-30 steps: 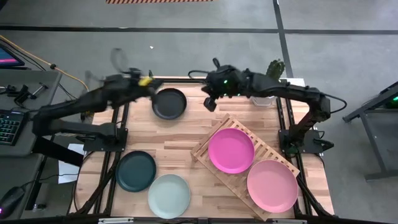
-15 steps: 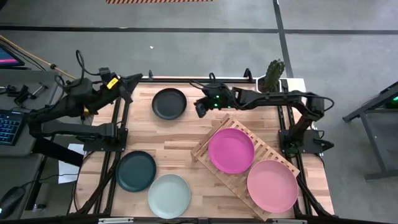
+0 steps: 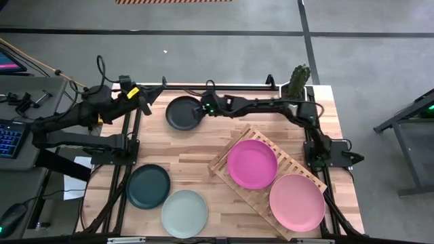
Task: Place and stack plates onto a shelf
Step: Stack the black plate on top of the pink plate on the shelf
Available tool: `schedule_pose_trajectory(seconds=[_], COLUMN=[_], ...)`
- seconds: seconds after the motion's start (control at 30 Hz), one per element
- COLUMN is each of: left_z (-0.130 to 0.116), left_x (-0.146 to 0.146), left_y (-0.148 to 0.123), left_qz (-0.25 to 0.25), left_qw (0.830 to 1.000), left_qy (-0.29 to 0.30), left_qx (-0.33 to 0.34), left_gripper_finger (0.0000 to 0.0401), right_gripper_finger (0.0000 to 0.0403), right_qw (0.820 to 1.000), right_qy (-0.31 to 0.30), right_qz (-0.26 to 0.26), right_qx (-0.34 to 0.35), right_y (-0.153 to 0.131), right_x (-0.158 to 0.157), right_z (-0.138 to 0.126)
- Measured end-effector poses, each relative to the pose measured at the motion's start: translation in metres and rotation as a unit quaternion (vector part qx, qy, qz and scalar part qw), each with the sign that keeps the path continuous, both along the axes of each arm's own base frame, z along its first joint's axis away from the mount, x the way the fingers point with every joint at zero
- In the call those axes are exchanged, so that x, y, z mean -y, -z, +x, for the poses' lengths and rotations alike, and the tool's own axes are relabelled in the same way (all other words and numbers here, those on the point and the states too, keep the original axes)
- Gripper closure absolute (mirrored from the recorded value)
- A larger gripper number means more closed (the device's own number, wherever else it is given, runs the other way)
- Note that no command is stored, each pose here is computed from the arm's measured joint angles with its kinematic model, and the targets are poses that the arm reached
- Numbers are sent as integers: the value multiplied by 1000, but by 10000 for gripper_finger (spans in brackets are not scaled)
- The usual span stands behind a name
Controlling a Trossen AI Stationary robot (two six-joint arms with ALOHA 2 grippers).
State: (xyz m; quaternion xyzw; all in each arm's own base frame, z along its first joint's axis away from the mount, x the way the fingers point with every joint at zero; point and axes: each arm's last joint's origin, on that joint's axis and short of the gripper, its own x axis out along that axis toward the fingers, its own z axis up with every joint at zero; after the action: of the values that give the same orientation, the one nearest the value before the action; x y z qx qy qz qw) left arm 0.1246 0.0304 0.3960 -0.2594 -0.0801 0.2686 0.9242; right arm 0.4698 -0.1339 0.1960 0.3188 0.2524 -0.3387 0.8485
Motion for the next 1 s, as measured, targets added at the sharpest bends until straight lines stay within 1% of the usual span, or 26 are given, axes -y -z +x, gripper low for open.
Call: schedule_pose_trajectory(seconds=[0.17,0.23,0.33,0.53,0.7,0.77,0.83,1.0], left_z=[0,0,0,0,0,0,0,0], left_x=[0,0,0,0,0,0,0,0], left_y=[-1,-2,-3,-4,-4,-4,-4,-4], left_qz=[0,0,1,1,1,1,1,-9], left_qw=[1000,1000,1000,1000,1000,1000,1000,1000], left_qy=[0,0,0,0,0,0,0,1], left_qx=[8,10,18,20,20,20,20,26], left_gripper_finger=[401,401,401,401,401,401,401,401], right_gripper_finger=[160,160,160,160,166,184,216,328], right_qw=[998,996,993,989,989,989,989,988], right_qy=[22,31,50,65,67,66,65,62], right_qz=[5,8,2,1,-10,-8,-10,-11], right_qx=[-52,-82,-106,-130,-132,-134,-135,-138], right_y=[16,27,35,54,53,54,54,54], right_x=[13,16,19,22,22,22,21,21], right_z=[25,31,38,43,43,43,43,42])
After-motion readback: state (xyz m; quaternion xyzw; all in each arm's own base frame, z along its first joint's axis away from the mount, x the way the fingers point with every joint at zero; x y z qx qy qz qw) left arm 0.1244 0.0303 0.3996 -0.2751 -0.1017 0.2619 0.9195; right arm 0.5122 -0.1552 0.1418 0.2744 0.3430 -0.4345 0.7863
